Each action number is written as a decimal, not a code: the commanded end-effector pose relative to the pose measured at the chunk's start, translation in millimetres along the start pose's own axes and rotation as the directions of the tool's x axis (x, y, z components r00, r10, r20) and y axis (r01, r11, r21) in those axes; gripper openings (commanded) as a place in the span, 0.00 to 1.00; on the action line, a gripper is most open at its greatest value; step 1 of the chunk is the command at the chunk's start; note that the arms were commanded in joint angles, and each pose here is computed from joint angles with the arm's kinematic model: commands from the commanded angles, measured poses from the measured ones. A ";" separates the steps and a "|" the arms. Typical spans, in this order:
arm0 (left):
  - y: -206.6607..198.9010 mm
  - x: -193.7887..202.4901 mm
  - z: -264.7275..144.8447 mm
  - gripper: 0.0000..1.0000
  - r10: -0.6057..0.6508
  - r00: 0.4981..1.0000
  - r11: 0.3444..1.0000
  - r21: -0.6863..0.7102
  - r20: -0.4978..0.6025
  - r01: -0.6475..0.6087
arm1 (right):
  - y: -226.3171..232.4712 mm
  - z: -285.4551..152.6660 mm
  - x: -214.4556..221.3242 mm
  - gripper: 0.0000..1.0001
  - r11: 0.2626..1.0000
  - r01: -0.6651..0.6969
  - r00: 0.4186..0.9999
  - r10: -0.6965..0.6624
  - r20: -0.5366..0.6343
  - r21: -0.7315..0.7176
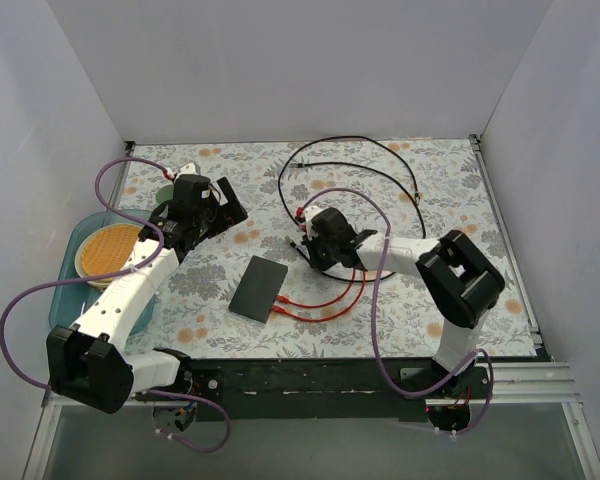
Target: Insert the plug into the switch port
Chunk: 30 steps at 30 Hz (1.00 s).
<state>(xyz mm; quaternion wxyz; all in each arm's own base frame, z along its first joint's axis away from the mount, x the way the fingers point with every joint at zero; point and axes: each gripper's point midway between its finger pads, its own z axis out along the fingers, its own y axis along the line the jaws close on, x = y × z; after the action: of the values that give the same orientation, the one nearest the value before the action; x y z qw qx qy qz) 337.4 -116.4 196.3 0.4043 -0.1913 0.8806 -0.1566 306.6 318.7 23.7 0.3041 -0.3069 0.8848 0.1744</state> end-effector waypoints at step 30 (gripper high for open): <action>-6.7 23.1 21.6 0.98 0.026 0.997 0.997 0.071 -0.079 -0.021 | 31.1 8.3 -2.0 0.01 0.989 0.047 0.998 -0.041 0.048 -0.137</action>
<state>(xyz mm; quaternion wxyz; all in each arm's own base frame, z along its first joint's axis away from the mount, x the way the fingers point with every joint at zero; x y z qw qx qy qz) 341.3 -128.0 175.7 0.3806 -0.1768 0.8915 -0.1704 292.4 350.2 27.0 0.2981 -0.3382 0.8589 0.2429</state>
